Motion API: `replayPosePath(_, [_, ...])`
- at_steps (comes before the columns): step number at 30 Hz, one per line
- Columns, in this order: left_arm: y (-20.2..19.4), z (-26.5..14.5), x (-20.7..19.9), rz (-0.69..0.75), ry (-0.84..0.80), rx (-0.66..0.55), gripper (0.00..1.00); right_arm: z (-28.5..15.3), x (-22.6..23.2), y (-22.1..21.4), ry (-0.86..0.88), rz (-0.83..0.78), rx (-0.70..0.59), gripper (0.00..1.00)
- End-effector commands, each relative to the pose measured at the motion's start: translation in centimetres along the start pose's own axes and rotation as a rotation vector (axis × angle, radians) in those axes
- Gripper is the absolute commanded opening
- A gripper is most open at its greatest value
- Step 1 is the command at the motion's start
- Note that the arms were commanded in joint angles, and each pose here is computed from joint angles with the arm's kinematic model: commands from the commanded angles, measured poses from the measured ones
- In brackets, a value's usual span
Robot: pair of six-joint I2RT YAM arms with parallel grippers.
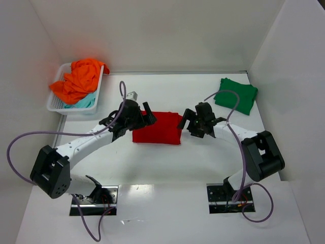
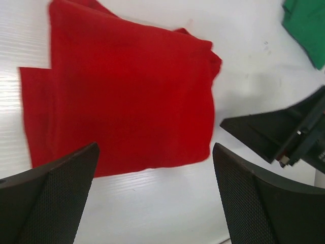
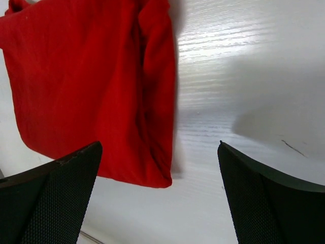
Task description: Fold and stack the t-shirts
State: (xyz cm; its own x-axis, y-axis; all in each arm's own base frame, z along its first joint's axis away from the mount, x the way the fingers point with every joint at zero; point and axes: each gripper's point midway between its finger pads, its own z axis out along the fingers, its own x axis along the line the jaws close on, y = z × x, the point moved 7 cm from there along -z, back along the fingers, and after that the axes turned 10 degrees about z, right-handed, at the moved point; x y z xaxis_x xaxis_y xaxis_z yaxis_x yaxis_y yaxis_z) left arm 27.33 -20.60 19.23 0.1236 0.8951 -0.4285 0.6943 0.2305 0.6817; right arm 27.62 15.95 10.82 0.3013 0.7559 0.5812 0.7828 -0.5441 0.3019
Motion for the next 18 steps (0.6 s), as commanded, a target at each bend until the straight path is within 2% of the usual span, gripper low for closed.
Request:
replayPosePath(1, [1.0, -0.8, 1.0, -0.003, -0.028, -0.024, 1.0, 0.8, 1.4, -0.2, 0.076, 0.005, 0.006, 1.0])
replayPosePath(7, [2.0, -2.2, 2.1, -0.02, -0.022, -0.066, 1.0, 2.7, 2.4, -0.6, 0.065, 0.001, 0.024, 1.0])
replayPosePath(14, [3.0, -3.8, 3.2, -0.032, -0.019, -0.097, 1.0, 5.6, 1.4, -2.2, -0.003, -0.004, 0.083, 1.0])
replayPosePath(18, [3.3, -4.6, 3.5, -0.032, -0.024, -0.116, 1.0, 6.4, 1.2, -2.0, -0.03, 0.009, 0.074, 0.98])
